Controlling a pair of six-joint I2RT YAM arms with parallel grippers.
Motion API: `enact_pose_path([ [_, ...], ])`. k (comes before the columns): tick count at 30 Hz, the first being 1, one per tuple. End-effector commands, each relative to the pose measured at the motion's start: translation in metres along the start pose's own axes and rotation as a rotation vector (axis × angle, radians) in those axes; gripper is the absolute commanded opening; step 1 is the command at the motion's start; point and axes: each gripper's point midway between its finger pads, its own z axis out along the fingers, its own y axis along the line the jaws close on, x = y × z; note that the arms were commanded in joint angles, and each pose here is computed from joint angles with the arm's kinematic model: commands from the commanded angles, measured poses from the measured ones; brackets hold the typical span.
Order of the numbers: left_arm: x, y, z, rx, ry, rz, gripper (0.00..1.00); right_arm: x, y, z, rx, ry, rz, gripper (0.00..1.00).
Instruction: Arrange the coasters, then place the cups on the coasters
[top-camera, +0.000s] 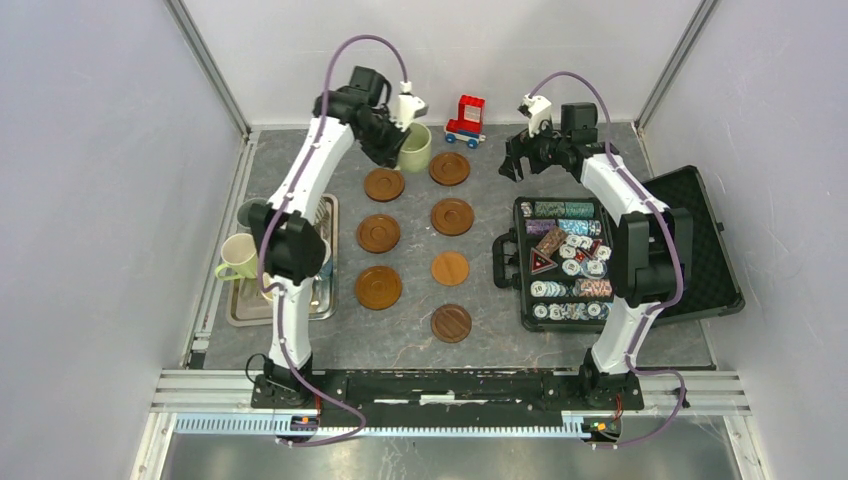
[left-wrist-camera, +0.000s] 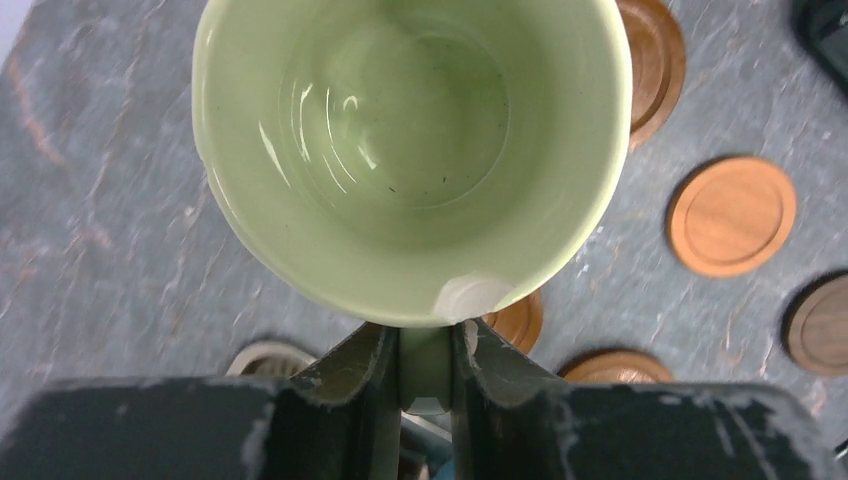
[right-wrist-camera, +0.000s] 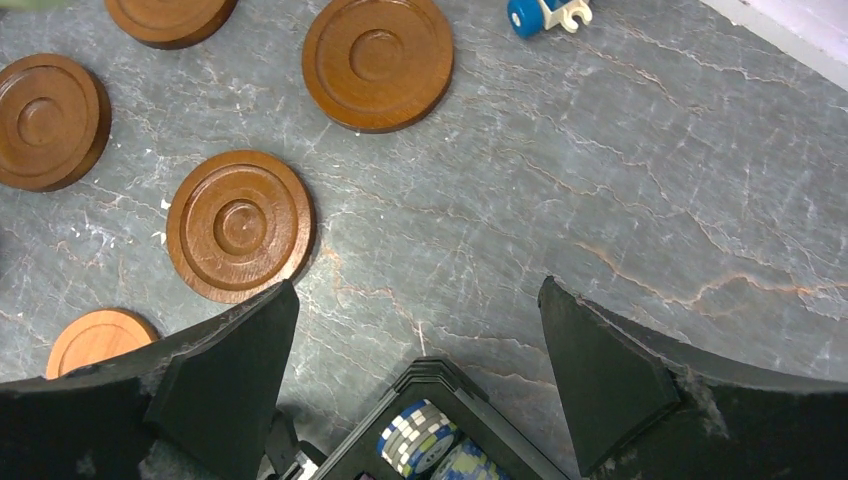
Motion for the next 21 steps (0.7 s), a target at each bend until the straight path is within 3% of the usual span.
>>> enact_pose_path([
  [1, -0.066, 0.001, 0.017, -0.019, -0.217, -0.033, 0.03, -0.026, -0.005, -0.019, 0.019, -0.067, -0.03, 0.98],
  [11, -0.086, -0.006, 0.095, 0.008, -0.26, -0.02, 0.05, -0.027, -0.013, -0.019, 0.045, -0.073, -0.044, 0.98],
  [21, -0.096, -0.002, 0.127, -0.01, -0.298, 0.014, 0.09, -0.027, -0.02, -0.015, 0.067, -0.068, -0.042, 0.98],
])
